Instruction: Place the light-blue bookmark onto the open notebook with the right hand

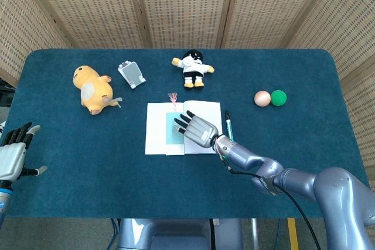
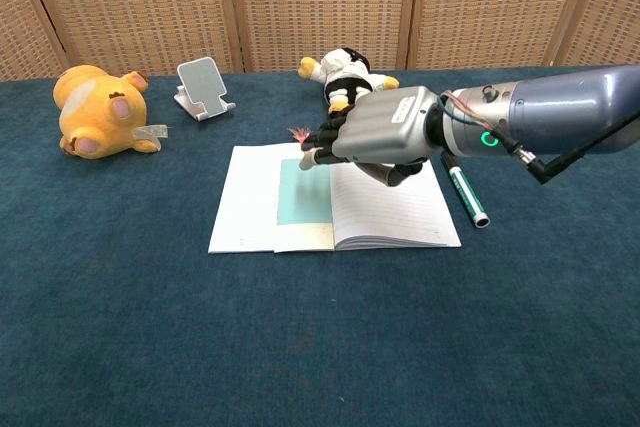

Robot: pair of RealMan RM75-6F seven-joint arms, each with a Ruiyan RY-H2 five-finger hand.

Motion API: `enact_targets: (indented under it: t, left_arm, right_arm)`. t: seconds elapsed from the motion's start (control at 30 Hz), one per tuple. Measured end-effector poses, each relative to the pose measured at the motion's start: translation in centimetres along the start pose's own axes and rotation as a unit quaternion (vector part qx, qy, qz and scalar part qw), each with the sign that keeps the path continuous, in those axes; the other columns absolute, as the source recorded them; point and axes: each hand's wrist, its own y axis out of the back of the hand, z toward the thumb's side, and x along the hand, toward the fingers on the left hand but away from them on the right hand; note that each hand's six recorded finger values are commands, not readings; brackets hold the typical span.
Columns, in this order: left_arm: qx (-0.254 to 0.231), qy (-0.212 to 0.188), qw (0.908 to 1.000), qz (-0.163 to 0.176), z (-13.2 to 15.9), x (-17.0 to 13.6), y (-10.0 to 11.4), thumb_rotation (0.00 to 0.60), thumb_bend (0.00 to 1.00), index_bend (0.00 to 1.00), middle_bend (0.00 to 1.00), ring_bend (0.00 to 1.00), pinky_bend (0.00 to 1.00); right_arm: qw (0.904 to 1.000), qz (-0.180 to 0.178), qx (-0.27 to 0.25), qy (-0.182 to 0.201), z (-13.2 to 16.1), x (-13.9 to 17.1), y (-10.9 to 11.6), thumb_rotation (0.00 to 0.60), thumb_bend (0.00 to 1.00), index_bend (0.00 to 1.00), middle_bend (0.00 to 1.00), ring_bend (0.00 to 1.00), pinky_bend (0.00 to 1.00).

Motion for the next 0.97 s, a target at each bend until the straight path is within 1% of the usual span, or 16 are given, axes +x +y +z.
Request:
enact_targets:
  t: [0.17,0.2,0.23,0.3,0.37,0.4,0.43,0.5,0.53,0.63,0.73,0.77,0.83,0.87,0.93,0.97]
  left_arm:
    - [-0.003,-0.006,1.0000,-0.001,0.2,-0.1,0.0,0.600,0.00,0.00,0.00,0.00,0.00]
    - [-0.004,-0.007,1.0000,-0.001,0.2,-0.2,0.1,0.600,0.00,0.00,0.00,0.00,0.00]
    - [-0.004,-0.009,0.9999,-0.001,0.2,-0.3,0.1,0.600,0.00,0.00,0.00,0.00,0.00]
    - [-0.006,-0.014,0.9999,0.000,0.3,-0.4,0.2,0.600,0.00,0.00,0.00,0.00,0.00]
    - [-0.007,-0.020,0.9998,0.002,0.4,-0.7,0.3,0.600,0.00,0.00,0.00,0.00,0.00]
    - [-0.008,-0.023,0.9997,0.003,0.5,-0.7,0.3,0.600,0.00,0.00,0.00,0.00,0.00]
    - [-0.008,-0.025,0.9996,0.005,0.5,-0.8,0.4,0.600,0.00,0.00,0.00,0.00,0.00]
    - [-0.008,-0.030,0.9995,0.010,0.6,-1.1,0.5,0.600,0.00,0.00,0.00,0.00,0.00]
    - [-0.009,-0.032,0.9993,0.014,0.6,-1.2,0.6,0.600,0.00,0.00,0.00,0.00,0.00]
    - [-0.010,-0.042,0.9987,0.028,0.8,-1.5,1.0,0.600,0.00,0.00,0.00,0.00,0.00]
    - [-0.010,-0.059,0.9971,0.047,1.2,-2.2,1.4,0.600,0.00,0.00,0.00,0.00,0.00]
    - [-0.010,-0.067,0.9961,0.057,1.4,-2.5,1.5,0.600,0.00,0.00,0.00,0.00,0.00]
    - [-0.008,-0.078,0.9944,0.070,1.6,-3.1,1.7,0.600,0.00,0.00,0.00,0.00,0.00]
    - [-0.008,-0.081,0.9938,0.077,1.6,-3.3,1.7,0.600,0.00,0.00,0.00,0.00,0.00]
    - [-0.003,-0.081,0.9927,0.089,1.6,-3.8,1.6,0.600,0.00,0.00,0.00,0.00,0.00]
    - [-0.001,-0.080,0.9922,0.095,1.6,-4.0,1.5,0.600,0.00,0.00,0.00,0.00,0.00]
  right_arm:
    - [0.9987,-0.041,-0.015,-0.025,-1.9,1.8,1.9,0.600,1.00,0.00,0.00,0.00,0.12]
    - [0.9982,-0.048,-0.019,-0.032,-2.4,2.4,2.2,0.600,0.99,0.00,0.00,0.00,0.12]
    - [0.9974,-0.055,-0.023,-0.039,-2.9,3.1,2.4,0.600,0.92,0.00,0.00,0.00,0.12]
    - [0.9952,-0.072,-0.033,-0.059,-4.2,5.0,2.7,0.600,0.70,0.00,0.00,0.00,0.10]
    - [0.9916,-0.088,-0.044,-0.084,-5.6,7.3,2.7,0.600,0.36,0.00,0.00,0.00,0.07]
    - [0.9896,-0.094,-0.049,-0.097,-6.2,8.4,2.6,0.600,0.26,0.00,0.00,0.00,0.05]
    - [0.9872,-0.101,-0.055,-0.110,-6.9,9.6,2.4,0.600,0.14,0.00,0.00,0.00,0.03]
    - [0.9797,-0.117,-0.072,-0.146,-8.2,12.4,1.9,0.600,0.03,0.00,0.00,0.00,0.00]
    - [0.9756,-0.124,-0.080,-0.162,-8.7,13.7,1.6,0.600,0.00,0.00,0.00,0.00,0.00]
    - [0.9578,-0.143,-0.112,-0.223,-10.1,18.4,-0.1,0.600,0.00,0.00,0.00,0.00,0.00]
    - [0.9309,-0.161,-0.155,-0.289,-10.8,23.5,-2.5,0.600,0.00,0.00,0.00,0.00,0.00]
    - [0.9162,-0.169,-0.178,-0.317,-10.9,25.8,-3.8,0.600,0.00,0.00,0.00,0.00,0.00]
    - [0.8919,-0.181,-0.211,-0.357,-10.7,29.1,-5.6,0.600,0.00,0.00,0.00,0.00,0.00]
    - [0.8758,-0.187,-0.230,-0.381,-10.4,31.3,-6.9,0.600,0.00,0.00,0.00,0.00,0.00]
    - [0.8537,-0.192,-0.254,-0.412,-9.7,34.1,-8.6,0.600,0.00,0.00,0.00,0.00,0.00]
    - [0.8397,-0.193,-0.268,-0.431,-9.2,35.7,-9.7,0.600,0.00,0.00,0.00,0.00,0.00]
